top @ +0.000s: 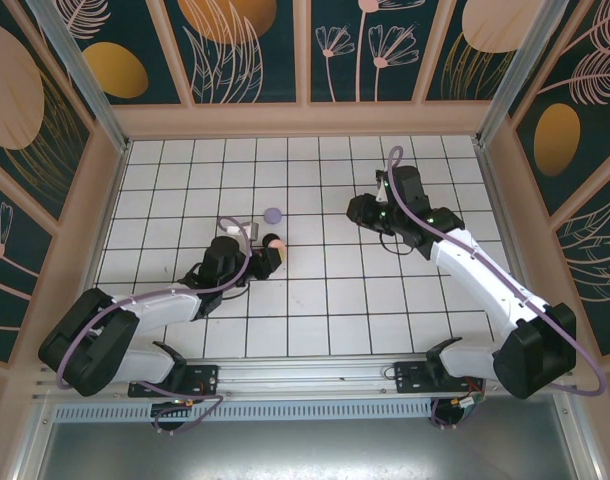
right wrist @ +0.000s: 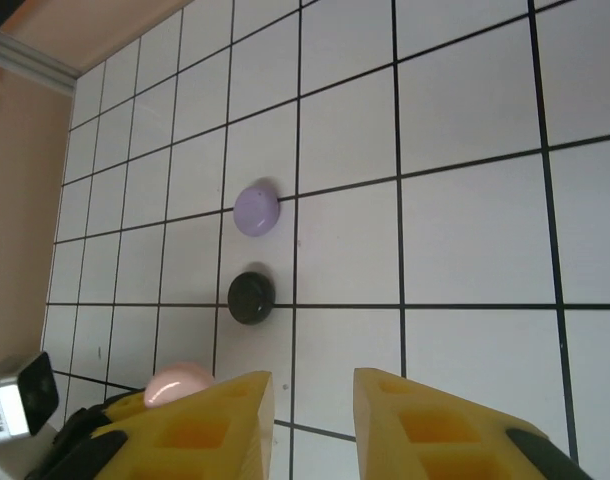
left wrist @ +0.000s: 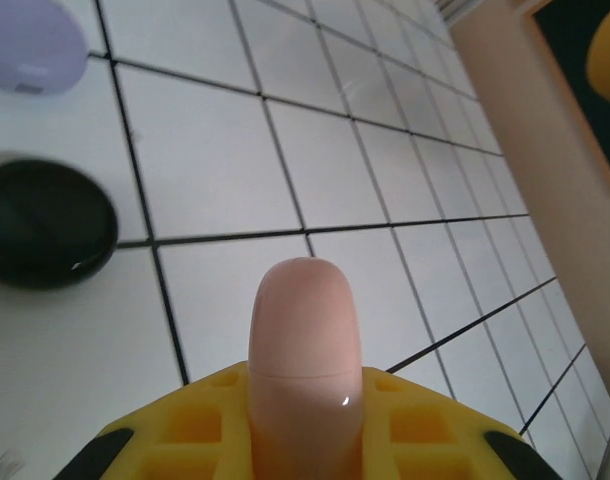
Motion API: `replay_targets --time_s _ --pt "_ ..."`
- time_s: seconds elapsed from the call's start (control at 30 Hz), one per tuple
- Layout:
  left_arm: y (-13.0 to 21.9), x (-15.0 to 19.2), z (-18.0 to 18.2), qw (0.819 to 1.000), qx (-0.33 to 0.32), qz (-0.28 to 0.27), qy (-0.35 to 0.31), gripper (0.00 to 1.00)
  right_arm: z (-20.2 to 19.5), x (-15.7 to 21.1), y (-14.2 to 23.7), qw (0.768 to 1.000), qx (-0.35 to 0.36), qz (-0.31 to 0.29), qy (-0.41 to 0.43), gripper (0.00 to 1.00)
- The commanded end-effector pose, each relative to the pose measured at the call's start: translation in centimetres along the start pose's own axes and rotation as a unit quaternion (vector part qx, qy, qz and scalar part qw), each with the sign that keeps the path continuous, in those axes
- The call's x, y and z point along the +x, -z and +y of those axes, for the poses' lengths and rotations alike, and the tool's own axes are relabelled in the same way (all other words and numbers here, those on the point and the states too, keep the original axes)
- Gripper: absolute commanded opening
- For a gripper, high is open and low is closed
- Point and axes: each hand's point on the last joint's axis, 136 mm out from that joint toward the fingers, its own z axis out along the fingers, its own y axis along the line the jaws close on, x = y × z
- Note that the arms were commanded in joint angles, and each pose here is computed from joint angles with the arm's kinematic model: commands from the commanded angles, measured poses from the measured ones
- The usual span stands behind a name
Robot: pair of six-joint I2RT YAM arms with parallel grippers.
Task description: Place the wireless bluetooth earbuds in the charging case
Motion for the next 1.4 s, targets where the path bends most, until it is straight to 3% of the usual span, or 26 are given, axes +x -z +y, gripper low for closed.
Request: replay_targets --time_s 0.0,0.17,0.37,0.57,0.9,1.1,1.17,1.27,1.33,1.37 --pt "-0.3 2.0 2.1 0.999 -0.033 0.030 0.030 0.00 0.4 -0.5 0.0 1.000 -0.010 -0.019 0.004 0.29" --pt "-2.0 3.9 4.0 0.996 -0.055 0.068 0.029 0.00 0.4 -0.5 -0.2 1.000 -0.008 -0.016 0.008 0.32" --pt "-2.6 3.7 5.6 0.993 -0.094 0.070 0.016 0.02 0.1 -0.6 0.1 1.000 0.001 -0.018 0.017 0.33" --pt "-2.7 4.0 7.0 0.987 -0.131 0.089 0.005 0.24 -0.1 -0.6 0.3 1.000 0.005 -0.023 0.017 0.41" --pt "-1.2 2.5 8.1 0.984 -0.162 0.079 0.004 0.51 0.1 -1.3 1.3 0.999 0.006 -0.036 0.022 0.52" --pt "1.0 -0.1 8.3 0.981 -0.186 0.048 -0.005 0.60 0.1 -1.7 2.0 0.999 0.009 -0.043 0.024 0.64" --pt "2.0 -1.4 8.0 0.981 -0.189 0.031 -0.010 0.71 0.1 -1.8 2.3 0.999 0.008 -0.047 0.027 0.67" --pt "3.7 -3.9 6.6 0.982 -0.187 -0.001 -0.029 0.72 0.0 -2.1 2.9 0.998 0.011 -0.058 0.033 0.73" --pt "5.0 -6.0 5.4 0.980 -0.191 -0.032 -0.051 0.81 -0.4 -2.3 3.2 0.997 0.017 -0.067 0.040 0.80" --pt "5.6 -6.9 4.9 0.978 -0.193 -0.046 -0.060 0.94 -0.6 -2.5 3.4 0.996 0.023 -0.074 0.042 0.89"
